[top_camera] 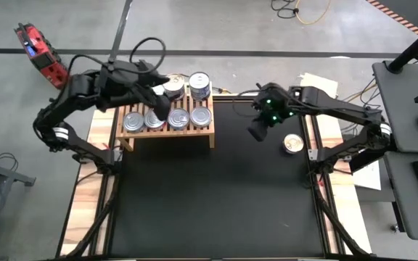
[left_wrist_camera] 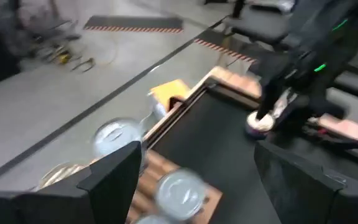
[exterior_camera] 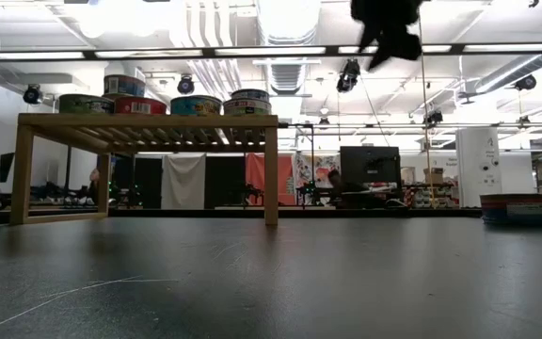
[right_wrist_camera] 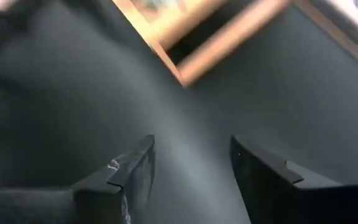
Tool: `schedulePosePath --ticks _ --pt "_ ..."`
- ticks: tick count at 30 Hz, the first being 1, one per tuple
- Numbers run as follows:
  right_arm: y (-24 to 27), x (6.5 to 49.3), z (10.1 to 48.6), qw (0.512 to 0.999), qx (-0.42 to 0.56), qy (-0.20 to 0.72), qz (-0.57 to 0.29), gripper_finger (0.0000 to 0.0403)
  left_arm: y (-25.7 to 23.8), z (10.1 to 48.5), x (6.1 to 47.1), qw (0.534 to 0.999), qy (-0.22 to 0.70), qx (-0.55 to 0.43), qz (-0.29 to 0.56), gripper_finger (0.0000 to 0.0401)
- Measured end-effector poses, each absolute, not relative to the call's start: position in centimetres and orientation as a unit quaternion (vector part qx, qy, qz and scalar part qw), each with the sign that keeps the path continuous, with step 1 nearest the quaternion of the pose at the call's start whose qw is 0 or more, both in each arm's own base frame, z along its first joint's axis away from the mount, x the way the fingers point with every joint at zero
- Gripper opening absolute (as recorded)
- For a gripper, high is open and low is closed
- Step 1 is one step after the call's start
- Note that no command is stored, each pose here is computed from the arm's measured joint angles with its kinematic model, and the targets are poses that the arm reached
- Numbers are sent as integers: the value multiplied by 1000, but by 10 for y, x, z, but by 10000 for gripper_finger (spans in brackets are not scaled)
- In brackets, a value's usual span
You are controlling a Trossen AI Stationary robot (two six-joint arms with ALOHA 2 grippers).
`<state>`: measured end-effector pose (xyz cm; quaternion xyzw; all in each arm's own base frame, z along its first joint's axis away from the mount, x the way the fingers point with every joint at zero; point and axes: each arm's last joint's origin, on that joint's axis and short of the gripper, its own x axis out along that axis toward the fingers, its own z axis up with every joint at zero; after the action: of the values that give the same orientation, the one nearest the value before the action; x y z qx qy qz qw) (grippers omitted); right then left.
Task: Stack canned seafood by type on shelf
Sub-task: Stack the blue pink tuna can on top of the other blue pink tuna can on the shelf
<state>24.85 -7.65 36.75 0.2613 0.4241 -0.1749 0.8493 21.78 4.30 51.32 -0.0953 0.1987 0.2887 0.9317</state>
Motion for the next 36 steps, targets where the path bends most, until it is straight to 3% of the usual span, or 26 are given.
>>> schedulePosePath --ticks 8,19,29,36 --pt "-84 241 323 707 317 585 -238 144 23 509 264 973 141 -16 180 282" --pt "-96 218 256 677 352 586 -272 19 4 489 269 983 96 -40 150 225" --pt "-88 176 231 626 406 535 -396 13 8 458 268 965 50 -93 239 188" --pt "-86 165 218 584 407 548 -439 13 9 459 271 963 25 -104 247 178"
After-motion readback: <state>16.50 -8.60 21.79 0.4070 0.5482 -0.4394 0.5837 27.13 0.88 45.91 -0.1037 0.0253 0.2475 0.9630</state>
